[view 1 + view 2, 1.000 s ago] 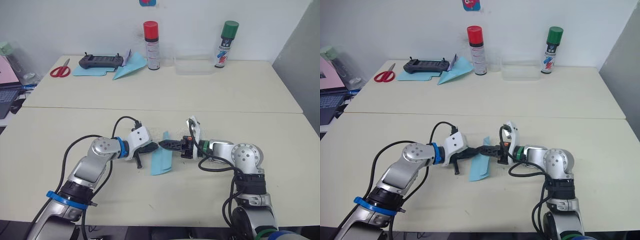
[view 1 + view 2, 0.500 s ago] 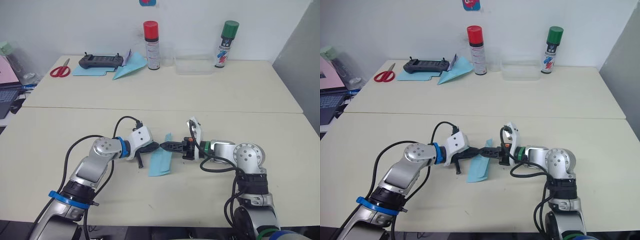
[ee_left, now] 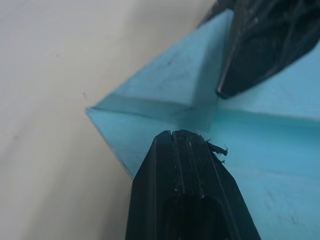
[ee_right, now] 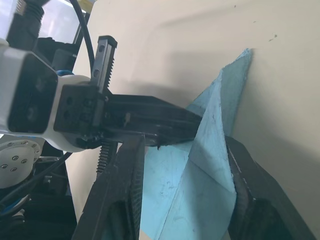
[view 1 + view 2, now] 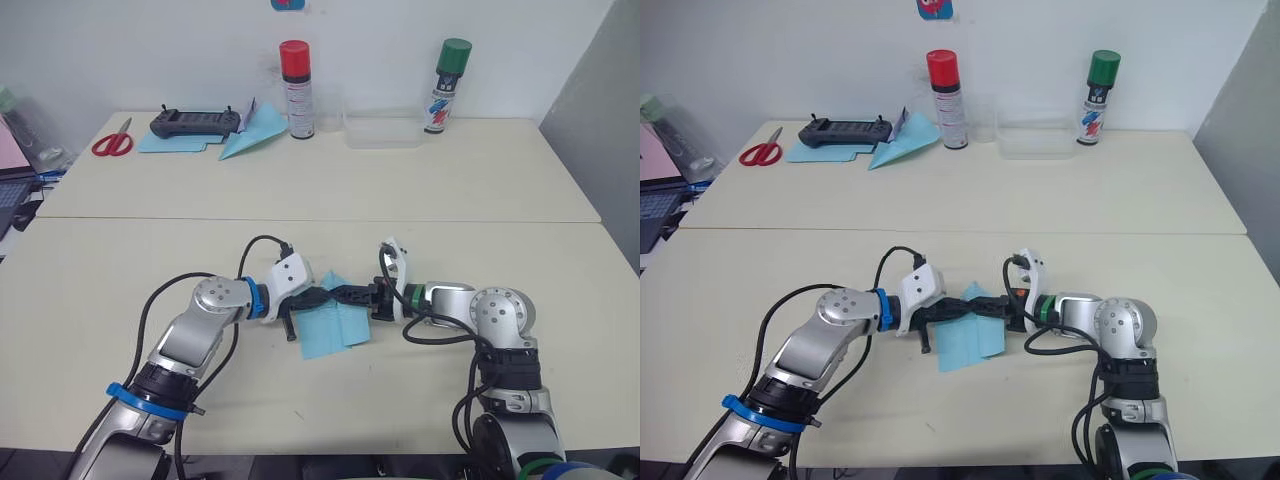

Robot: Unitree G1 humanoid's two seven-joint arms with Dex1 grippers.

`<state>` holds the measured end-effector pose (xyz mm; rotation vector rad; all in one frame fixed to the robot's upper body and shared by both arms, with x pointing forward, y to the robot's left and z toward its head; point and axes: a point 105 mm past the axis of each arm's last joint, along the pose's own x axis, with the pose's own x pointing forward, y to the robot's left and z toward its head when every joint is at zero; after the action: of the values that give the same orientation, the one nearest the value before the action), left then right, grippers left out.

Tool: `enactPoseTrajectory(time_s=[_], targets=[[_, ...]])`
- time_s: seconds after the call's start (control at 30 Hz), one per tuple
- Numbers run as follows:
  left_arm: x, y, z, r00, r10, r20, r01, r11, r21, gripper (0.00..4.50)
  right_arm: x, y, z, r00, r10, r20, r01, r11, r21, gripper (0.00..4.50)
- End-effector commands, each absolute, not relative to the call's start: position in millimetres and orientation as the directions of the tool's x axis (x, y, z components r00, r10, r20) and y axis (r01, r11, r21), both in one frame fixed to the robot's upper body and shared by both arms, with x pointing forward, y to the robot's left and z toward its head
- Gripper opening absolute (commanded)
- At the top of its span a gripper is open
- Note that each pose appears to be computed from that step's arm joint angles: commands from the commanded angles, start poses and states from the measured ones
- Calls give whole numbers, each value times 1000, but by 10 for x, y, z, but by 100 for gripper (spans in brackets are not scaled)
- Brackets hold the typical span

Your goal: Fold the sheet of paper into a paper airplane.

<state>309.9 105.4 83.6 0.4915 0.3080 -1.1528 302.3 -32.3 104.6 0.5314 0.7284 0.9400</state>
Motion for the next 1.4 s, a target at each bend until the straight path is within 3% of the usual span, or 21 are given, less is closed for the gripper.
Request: enactPoseTrajectory(time_s=[0.03, 0.53, 0.63, 0.77, 0.8, 1.03, 1.33, 1.4], targets=[[3046, 1083, 741, 345, -772, -534, 939, 273, 210, 0, 3028, -319, 1103, 397, 868, -299, -543, 485, 686, 201], [3182, 1018, 627, 355, -762, -541, 935, 279, 219, 0, 3042, -346, 1228, 403, 879, -255, -573, 459, 679, 201], [3180, 1016, 630, 354, -764, -539, 935, 280, 218, 0, 3026, -321, 1250, 390, 890, -237, -574, 436, 693, 286], [3178, 1019, 641, 359, -765, -535, 933, 284, 219, 0, 3039, -309, 1323, 391, 898, -203, -573, 410, 710, 438], [3177, 1020, 643, 360, -765, -534, 933, 285, 220, 0, 3043, -307, 1346, 391, 900, -192, -572, 401, 716, 445], [3188, 1030, 668, 368, -765, -529, 930, 292, 224, 0, 3034, -262, 1462, 367, 923, -117, -534, 312, 786, 445], [3219, 1036, 677, 386, -759, -525, 922, 300, 245, 0, 2966, -178, 1298, 354, 924, -144, -485, 313, 817, 445], [3214, 1038, 675, 386, -758, -525, 922, 300, 245, 0, 2986, -176, 1275, 364, 920, -146, -468, 316, 826, 408]])
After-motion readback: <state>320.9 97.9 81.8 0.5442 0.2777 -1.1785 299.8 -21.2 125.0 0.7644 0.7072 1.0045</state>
